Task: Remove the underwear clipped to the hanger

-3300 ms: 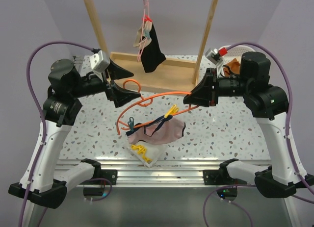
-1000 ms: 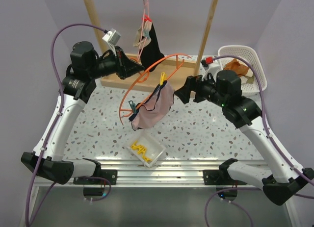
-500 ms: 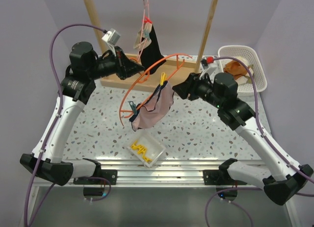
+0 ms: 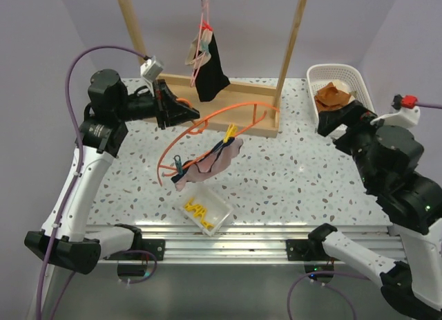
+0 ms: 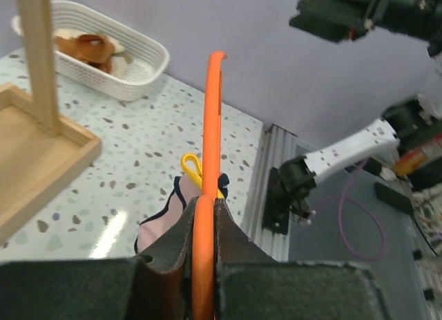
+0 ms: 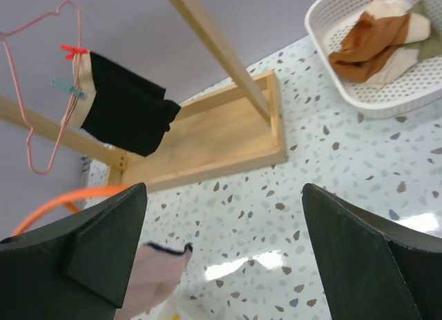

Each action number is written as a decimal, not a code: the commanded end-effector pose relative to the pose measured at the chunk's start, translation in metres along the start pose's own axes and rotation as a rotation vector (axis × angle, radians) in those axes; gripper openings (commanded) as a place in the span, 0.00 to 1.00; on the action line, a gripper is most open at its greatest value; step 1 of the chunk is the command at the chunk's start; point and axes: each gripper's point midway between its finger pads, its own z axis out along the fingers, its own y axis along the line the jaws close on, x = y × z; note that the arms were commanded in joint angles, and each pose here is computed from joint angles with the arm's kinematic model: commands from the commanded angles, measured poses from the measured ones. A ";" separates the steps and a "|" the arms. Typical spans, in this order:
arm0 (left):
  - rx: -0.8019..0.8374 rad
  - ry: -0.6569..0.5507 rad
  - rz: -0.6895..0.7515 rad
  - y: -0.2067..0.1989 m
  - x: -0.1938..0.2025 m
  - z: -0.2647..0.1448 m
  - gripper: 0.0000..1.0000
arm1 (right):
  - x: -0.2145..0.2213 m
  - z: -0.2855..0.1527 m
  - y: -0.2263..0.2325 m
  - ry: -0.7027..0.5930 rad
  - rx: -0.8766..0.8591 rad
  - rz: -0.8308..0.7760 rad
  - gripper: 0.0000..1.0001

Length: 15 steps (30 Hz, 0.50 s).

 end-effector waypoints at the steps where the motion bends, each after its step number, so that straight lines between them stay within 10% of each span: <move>1: 0.283 0.063 0.089 -0.054 0.022 -0.011 0.00 | -0.008 -0.001 -0.031 0.013 0.205 -0.102 0.98; 7: 0.457 0.128 0.095 -0.088 0.054 -0.029 0.00 | 0.004 0.006 0.013 0.167 0.057 -0.153 0.98; 15: 0.557 0.150 0.132 -0.117 0.071 -0.046 0.00 | 0.105 0.019 0.086 0.722 -0.292 -0.104 0.98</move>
